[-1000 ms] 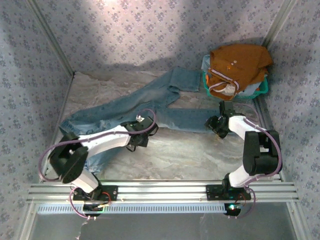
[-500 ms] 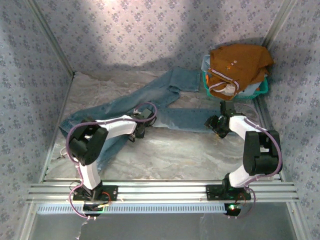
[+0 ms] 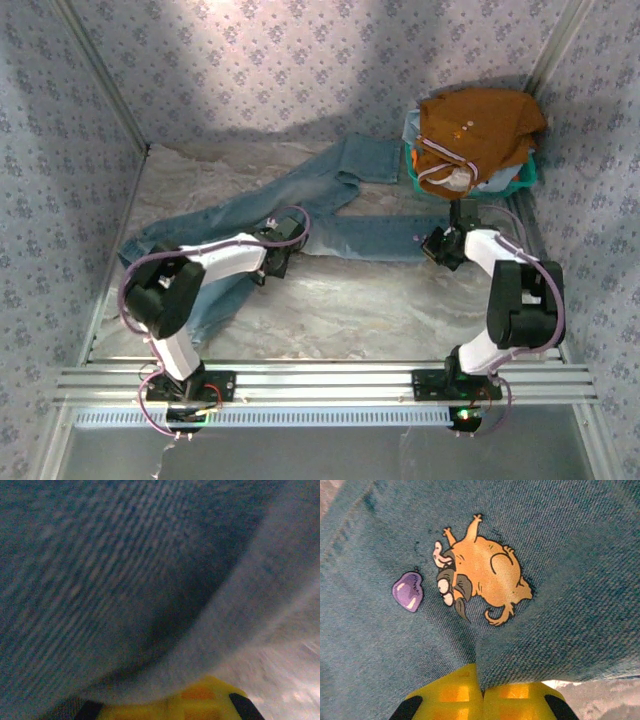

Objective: Fold and stack the trousers

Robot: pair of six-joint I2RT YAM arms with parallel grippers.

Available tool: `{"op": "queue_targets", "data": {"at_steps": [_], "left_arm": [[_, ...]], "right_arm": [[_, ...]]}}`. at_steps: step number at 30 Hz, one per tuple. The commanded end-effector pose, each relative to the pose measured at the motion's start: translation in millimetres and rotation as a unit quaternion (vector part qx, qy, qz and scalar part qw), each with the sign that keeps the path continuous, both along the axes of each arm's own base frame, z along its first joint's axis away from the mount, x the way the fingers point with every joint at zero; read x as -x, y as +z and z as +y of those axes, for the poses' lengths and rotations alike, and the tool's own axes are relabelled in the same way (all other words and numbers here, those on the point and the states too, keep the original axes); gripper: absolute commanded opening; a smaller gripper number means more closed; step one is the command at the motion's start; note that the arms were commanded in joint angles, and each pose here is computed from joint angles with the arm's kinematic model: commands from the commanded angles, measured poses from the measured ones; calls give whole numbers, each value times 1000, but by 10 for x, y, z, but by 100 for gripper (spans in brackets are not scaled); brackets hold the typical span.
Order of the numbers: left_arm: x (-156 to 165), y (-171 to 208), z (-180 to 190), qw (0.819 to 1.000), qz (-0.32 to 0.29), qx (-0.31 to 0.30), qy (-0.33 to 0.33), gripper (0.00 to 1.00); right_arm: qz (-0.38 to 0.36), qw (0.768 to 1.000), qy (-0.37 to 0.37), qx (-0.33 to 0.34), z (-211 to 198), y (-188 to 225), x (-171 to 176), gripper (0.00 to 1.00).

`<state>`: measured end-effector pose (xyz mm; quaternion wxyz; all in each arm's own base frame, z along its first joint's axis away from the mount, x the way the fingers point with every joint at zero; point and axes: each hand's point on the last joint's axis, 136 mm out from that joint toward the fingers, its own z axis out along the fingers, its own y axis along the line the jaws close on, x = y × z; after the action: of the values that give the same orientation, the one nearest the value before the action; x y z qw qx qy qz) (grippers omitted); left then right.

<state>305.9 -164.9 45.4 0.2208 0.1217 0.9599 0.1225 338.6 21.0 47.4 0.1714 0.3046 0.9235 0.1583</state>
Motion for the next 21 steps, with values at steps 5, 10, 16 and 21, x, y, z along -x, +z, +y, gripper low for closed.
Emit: {"op": "queue_targets", "data": {"at_steps": [5,10,16,21], "left_arm": [[502,629,-137,995,18,66,-70,0],[805,959,-251,983,44,139,-112,0],[1121,1280,-379,962,62,218,-152,0],[1419,1291,-413,949,100,237,-185,0]], "right_arm": [[-68,998,1,-1,-101,657,2,0],[-86,996,-13,2,-251,913,53,0],[-100,991,-86,-13,-688,1039,247,0],[-110,986,-117,-37,-880,1098,288,1]]}}
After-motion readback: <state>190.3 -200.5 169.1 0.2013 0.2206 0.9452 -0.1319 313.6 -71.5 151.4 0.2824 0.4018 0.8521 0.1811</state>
